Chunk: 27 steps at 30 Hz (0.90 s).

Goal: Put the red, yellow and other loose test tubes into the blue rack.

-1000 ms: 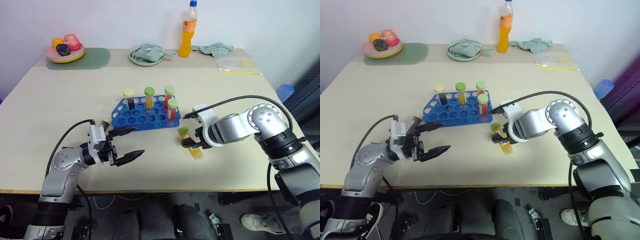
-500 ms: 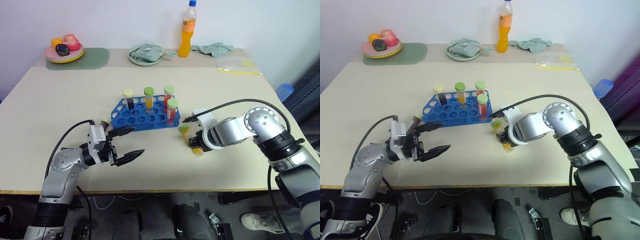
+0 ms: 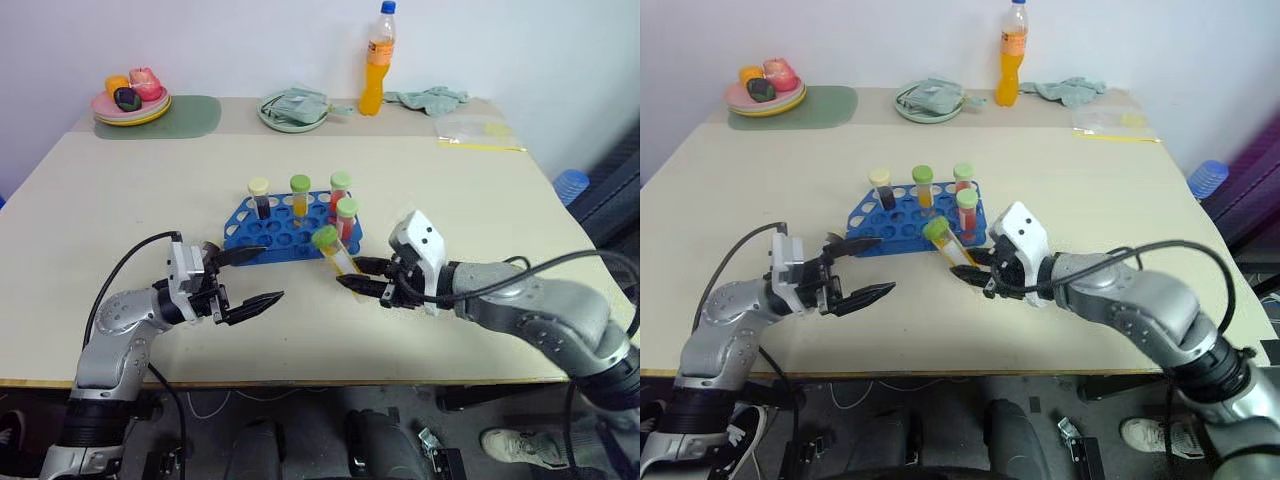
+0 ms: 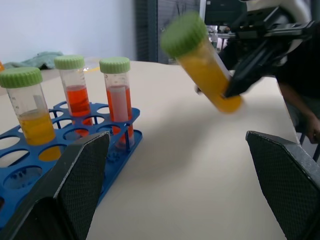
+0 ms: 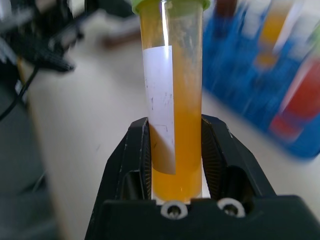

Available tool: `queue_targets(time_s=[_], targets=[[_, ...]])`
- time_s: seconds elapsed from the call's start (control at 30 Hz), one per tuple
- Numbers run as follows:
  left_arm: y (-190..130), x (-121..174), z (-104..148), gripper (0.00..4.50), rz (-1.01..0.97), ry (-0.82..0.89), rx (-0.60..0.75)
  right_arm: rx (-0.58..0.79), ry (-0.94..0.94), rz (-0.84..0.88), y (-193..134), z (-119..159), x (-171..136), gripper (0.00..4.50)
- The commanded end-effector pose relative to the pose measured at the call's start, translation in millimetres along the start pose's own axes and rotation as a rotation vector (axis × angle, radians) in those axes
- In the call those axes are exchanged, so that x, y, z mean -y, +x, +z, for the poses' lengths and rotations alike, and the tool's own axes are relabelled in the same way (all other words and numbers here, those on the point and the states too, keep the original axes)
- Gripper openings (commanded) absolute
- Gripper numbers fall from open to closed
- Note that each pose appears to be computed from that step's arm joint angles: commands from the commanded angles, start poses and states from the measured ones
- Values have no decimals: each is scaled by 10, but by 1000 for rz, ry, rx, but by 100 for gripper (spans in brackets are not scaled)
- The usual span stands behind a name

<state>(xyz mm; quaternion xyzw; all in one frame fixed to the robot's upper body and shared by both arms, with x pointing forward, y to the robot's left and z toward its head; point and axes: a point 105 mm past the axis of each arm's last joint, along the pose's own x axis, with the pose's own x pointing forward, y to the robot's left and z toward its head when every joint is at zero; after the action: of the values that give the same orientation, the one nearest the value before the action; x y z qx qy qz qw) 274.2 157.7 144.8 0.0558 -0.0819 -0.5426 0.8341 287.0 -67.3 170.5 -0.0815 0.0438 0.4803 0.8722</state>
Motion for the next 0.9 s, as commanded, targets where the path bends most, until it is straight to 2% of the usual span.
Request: queue_targets(time_s=[0.03,0.17,0.4,0.63,0.9], targets=[[-113,-41,113,450,15,15,11,233,-95,-110,131,276,79,118],[-165,-74,112,450,-4,2,-13,368,-83,-251,415,323,112,118],[-238,-188,160,450,-11,9,-39,477,-131,-232,758,279,-23,118],[-402,-225,208,450,7,27,-81,459,-189,-301,1040,70,51,118],[-431,-200,207,450,16,32,-85,438,-199,-368,1139,-32,166,118]])
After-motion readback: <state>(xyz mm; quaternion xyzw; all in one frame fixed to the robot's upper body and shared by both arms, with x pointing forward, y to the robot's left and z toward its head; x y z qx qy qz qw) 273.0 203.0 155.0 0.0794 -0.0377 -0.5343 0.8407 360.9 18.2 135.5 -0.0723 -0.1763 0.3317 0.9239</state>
